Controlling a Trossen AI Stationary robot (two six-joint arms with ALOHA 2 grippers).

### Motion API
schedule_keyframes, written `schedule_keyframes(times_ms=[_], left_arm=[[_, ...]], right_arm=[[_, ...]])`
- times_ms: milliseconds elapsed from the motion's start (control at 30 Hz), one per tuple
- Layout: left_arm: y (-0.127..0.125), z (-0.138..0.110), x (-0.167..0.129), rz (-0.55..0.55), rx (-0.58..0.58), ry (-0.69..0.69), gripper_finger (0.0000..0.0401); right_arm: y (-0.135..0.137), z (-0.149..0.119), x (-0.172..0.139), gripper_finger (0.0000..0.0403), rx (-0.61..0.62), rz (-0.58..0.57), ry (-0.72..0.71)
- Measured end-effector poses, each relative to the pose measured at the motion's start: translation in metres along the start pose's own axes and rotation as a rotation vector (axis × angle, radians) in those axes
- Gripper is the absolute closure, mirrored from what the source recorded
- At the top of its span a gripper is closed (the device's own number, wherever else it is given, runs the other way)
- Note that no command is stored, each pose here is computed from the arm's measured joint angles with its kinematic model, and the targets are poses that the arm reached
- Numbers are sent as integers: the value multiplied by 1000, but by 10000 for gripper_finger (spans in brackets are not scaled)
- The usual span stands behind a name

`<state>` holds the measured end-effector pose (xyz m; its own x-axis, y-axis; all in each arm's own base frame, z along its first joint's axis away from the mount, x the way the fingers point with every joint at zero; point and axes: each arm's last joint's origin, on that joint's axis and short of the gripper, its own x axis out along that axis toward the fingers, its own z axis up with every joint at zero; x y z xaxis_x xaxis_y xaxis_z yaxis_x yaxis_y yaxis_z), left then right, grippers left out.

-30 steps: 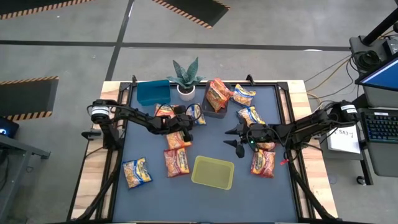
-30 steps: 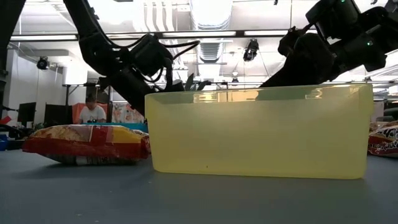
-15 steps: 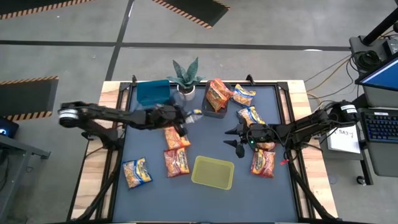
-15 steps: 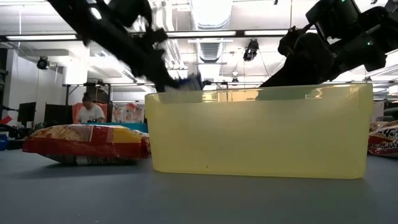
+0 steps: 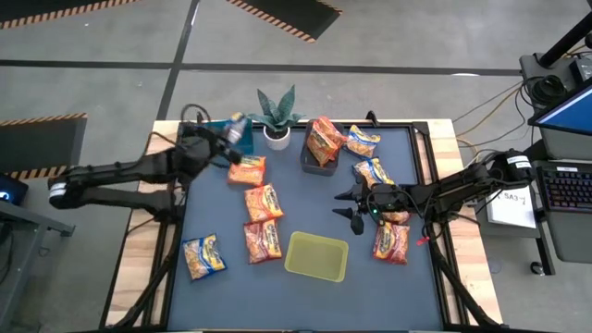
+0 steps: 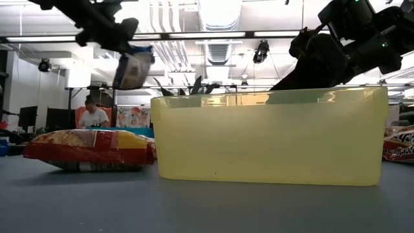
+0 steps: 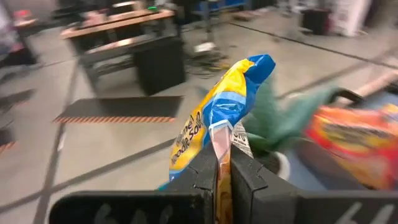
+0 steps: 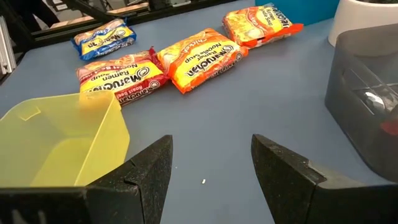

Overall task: Sort Maruchan noodles
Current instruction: Put the top blue bag into the blue bin

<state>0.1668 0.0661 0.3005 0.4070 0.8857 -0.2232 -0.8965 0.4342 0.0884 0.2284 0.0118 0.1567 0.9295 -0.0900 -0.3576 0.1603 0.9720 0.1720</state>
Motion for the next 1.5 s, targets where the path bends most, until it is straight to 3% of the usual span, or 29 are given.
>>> schedule_keyframes(times_ms=[233, 567, 967, 1500], left_arm=[[37, -1, 20, 207, -76, 38, 401], [68, -18, 77, 186, -213, 195, 401], [59, -42, 131, 145, -307, 244, 401], [41, -52, 135, 75, -369, 305, 401]], right_arm=[[0, 0, 0, 197, 5, 0, 0], [0, 0, 0, 197, 5, 0, 0], [0, 0, 0, 197, 5, 0, 0], [0, 0, 0, 197, 5, 0, 1]])
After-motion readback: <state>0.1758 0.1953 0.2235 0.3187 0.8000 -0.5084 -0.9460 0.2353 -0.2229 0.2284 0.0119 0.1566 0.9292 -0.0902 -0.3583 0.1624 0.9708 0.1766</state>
